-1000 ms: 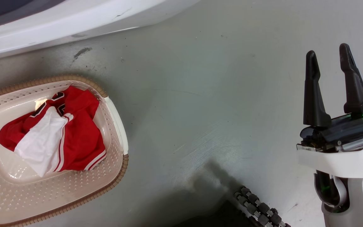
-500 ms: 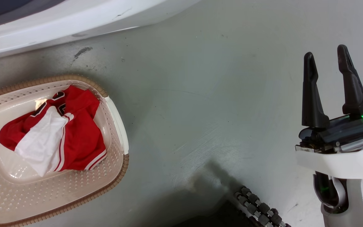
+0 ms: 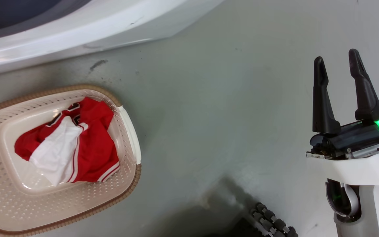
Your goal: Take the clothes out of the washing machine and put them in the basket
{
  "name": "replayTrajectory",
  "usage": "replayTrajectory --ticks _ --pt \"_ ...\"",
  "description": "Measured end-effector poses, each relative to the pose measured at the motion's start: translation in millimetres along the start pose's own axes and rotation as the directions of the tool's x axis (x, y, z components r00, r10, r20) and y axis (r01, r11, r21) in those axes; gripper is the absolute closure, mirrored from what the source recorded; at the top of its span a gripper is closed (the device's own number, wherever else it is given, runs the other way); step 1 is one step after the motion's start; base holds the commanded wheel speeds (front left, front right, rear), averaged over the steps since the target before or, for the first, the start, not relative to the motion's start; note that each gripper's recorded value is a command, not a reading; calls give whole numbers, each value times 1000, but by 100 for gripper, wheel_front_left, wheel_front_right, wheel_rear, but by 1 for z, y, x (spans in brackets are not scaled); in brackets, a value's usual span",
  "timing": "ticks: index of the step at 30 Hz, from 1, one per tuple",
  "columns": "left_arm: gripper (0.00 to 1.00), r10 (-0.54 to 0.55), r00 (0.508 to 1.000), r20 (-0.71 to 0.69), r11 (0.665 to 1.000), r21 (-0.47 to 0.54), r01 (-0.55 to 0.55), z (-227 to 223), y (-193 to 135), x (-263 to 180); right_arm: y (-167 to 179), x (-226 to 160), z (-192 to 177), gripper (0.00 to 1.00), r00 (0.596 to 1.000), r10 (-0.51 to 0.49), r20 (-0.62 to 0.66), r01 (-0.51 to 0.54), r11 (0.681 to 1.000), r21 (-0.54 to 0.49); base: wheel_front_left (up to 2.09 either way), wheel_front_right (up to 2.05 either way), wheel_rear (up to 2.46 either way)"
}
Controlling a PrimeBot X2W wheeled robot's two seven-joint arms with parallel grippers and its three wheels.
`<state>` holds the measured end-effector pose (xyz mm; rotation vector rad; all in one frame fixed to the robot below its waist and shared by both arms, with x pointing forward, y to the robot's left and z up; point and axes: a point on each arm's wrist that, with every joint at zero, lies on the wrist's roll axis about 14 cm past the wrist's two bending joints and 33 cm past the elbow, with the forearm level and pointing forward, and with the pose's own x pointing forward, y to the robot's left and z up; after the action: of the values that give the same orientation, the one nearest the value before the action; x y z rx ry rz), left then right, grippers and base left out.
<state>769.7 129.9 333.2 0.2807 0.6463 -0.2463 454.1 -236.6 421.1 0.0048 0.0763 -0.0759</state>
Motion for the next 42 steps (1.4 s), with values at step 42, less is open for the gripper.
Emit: replayTrajectory --ticks 42 --pt "100 -13 824 567 992 -95 81 14 -39 -206 47 -34 84 0 971 131 200 -130 991 -18 0 0 0"
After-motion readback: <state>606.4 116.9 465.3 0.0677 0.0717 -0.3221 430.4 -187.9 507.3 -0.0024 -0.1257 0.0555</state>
